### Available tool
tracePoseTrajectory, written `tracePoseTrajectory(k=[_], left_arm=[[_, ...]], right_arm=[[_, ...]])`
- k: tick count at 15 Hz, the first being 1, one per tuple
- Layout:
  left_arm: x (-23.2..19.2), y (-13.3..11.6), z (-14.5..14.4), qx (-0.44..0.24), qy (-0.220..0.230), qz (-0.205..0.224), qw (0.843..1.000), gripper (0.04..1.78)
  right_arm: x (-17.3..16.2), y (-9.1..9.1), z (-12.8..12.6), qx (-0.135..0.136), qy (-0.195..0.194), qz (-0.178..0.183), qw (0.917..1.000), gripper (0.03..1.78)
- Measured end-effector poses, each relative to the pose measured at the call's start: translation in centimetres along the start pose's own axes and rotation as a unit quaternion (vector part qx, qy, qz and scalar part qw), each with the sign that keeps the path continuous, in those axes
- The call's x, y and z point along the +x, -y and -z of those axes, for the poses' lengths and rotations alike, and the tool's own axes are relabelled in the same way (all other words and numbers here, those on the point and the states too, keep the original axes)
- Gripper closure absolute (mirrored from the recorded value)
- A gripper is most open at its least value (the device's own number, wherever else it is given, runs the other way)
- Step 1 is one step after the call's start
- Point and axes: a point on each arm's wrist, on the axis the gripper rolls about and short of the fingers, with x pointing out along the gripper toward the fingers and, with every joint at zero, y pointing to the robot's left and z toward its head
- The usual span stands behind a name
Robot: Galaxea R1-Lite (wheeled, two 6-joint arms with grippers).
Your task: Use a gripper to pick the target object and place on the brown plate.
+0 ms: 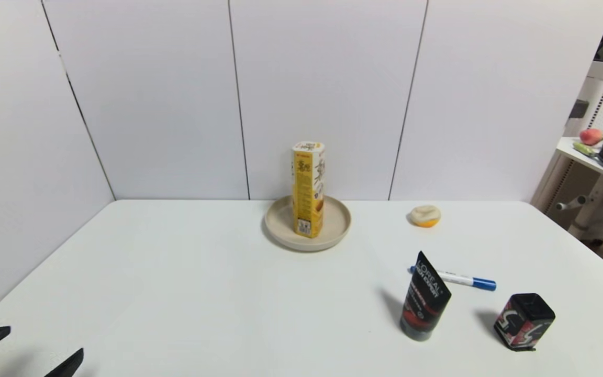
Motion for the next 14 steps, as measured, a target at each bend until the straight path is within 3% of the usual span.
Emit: tracePoseTrajectory(k=[3, 5, 7, 11, 14], left_arm=[[-2.3, 0.2, 3.5, -0.014, 0.046, -0.006, 0.999, 0.13], [-2.8, 0.6, 5.0, -0.013, 0.044, 0.009, 0.999, 0.13], [-3.3, 0.8, 6.0, -0.008, 0.050, -0.007, 0.999, 0.13], [-4.6, 1.0, 7.1, -0.039, 0.125, -0.029, 0.991, 0.13], [-4.9, 1.0, 7.3, -0.068, 0.148, -0.030, 0.986, 0.13]], right_arm=[[0.0, 0.0, 0.0, 0.000, 0.000, 0.000, 1.0000, 0.12], [0.0, 0.0, 0.0, 0.000, 0.000, 0.000, 1.0000, 0.12], [0.0, 0.0, 0.0, 0.000, 0.000, 0.000, 1.0000, 0.12], [0.0, 0.0, 0.0, 0.000, 0.000, 0.000, 1.0000, 0.12], [0.0, 0.0, 0.0, 0.000, 0.000, 0.000, 1.0000, 0.12]])
